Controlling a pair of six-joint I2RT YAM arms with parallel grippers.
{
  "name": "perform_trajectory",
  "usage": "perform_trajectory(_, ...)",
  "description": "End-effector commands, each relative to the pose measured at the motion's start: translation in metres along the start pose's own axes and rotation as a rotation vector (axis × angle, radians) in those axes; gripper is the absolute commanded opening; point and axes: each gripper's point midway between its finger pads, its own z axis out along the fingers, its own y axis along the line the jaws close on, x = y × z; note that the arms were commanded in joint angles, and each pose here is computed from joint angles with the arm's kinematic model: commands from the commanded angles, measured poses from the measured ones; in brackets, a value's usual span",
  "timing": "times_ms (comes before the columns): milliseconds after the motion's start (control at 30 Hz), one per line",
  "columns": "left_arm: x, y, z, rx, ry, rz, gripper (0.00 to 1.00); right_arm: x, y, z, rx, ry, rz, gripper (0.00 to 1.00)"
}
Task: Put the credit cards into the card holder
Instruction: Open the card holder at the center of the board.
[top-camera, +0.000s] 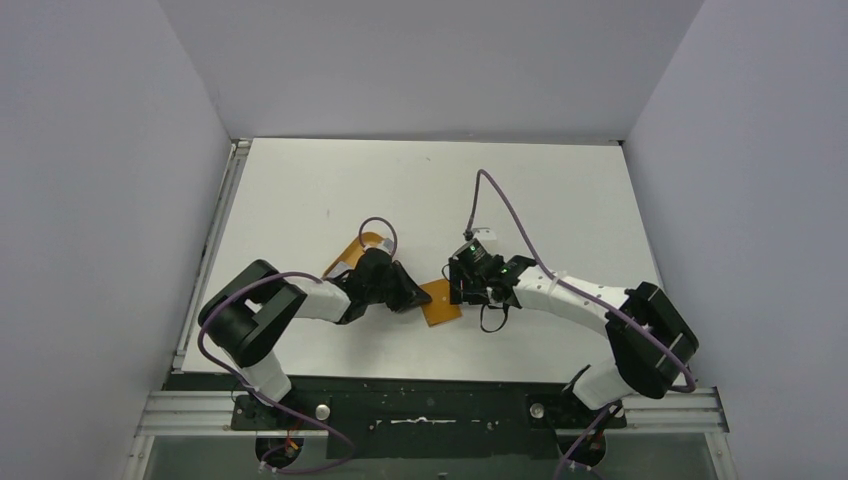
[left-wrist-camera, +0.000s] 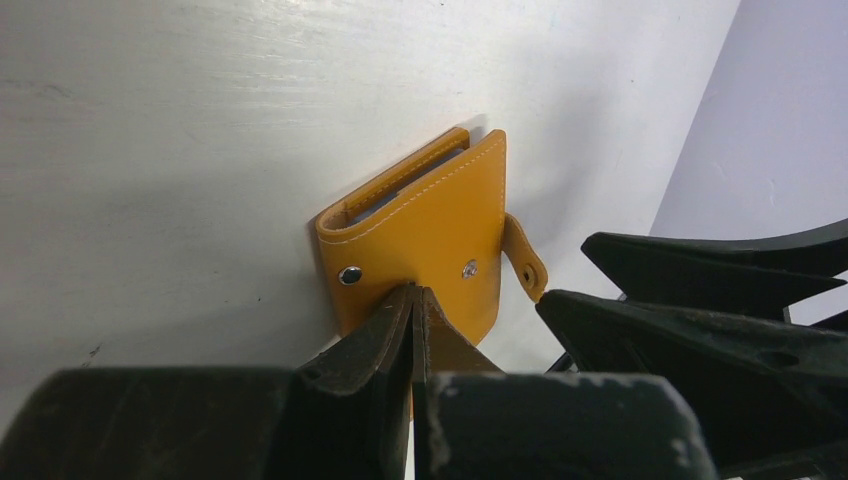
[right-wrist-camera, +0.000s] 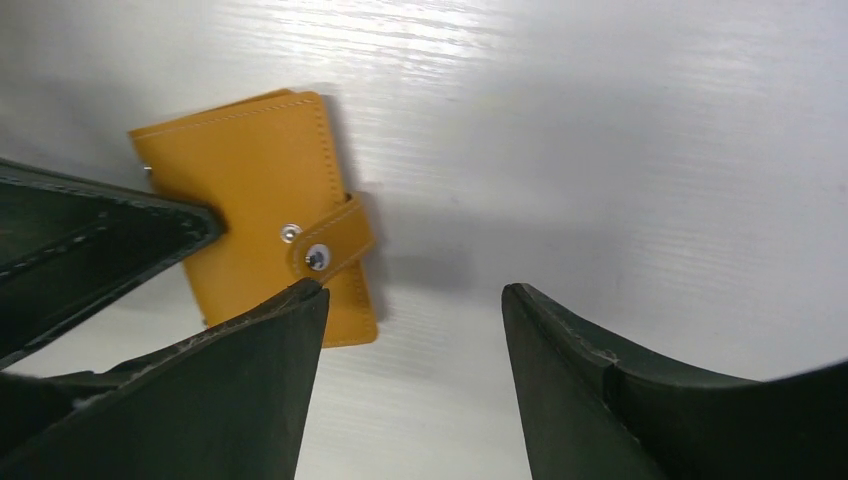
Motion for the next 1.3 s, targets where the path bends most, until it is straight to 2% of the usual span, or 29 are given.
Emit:
perform_trajectory(0,0.012,0.043,0.004,-0.15,0.037,0.023,0.0,-0.025,0.032,-0.001,-0.148,-0.063,0.055,0.66)
perform_trajectory(233,0.013,0.044,0.003,-0.155,0.042,0.026,0.0,-0.029,0.042,0.006,-0.173,-0.048,0.02,0.71)
perform_trajectory(400,0.013,0.045,0.003,-0.158,0.046,0.025,0.0,-0.025,0.032,0.016,-0.09,-0.007,-0.011,0.67)
perform_trajectory(500,0.013,0.044,0.003,-0.156,0.046,0.025,0.0,-0.026,0.025,0.016,-0.052,-0.02,-0.006,0.58)
perform_trajectory(600,0.014,0.046,0.003,-0.16,0.048,0.024,0.0,-0.028,0.016,0.016,-0.011,-0.034,-0.006,0.45)
perform_trajectory(867,0.014,0.047,0.003,-0.159,0.047,0.026,0.0,-0.025,0.011,0.019,0.006,-0.031,-0.005,0.2)
perform_trajectory(1000,0.014,0.044,0.002,-0.149,0.047,0.029,0.0,-0.027,0.015,0.018,-0.033,-0.054,0.003,0.0)
perform_trajectory(1133,0.013,0.031,-0.002,-0.111,0.049,0.041,0.0,-0.04,0.021,0.003,-0.085,-0.119,-0.003,0.0)
perform_trajectory(1167,0.012,0.027,-0.004,-0.101,0.05,0.05,0.02,-0.043,0.02,-0.002,-0.089,-0.131,-0.007,0.0)
perform_trajectory(1200,0.011,0.022,-0.006,-0.091,0.047,0.058,0.09,-0.045,0.019,-0.008,-0.092,-0.139,-0.017,0.0)
perform_trajectory(1267,0.009,0.013,-0.013,-0.075,0.043,0.078,0.31,-0.045,0.014,-0.02,-0.09,-0.143,-0.039,0.0)
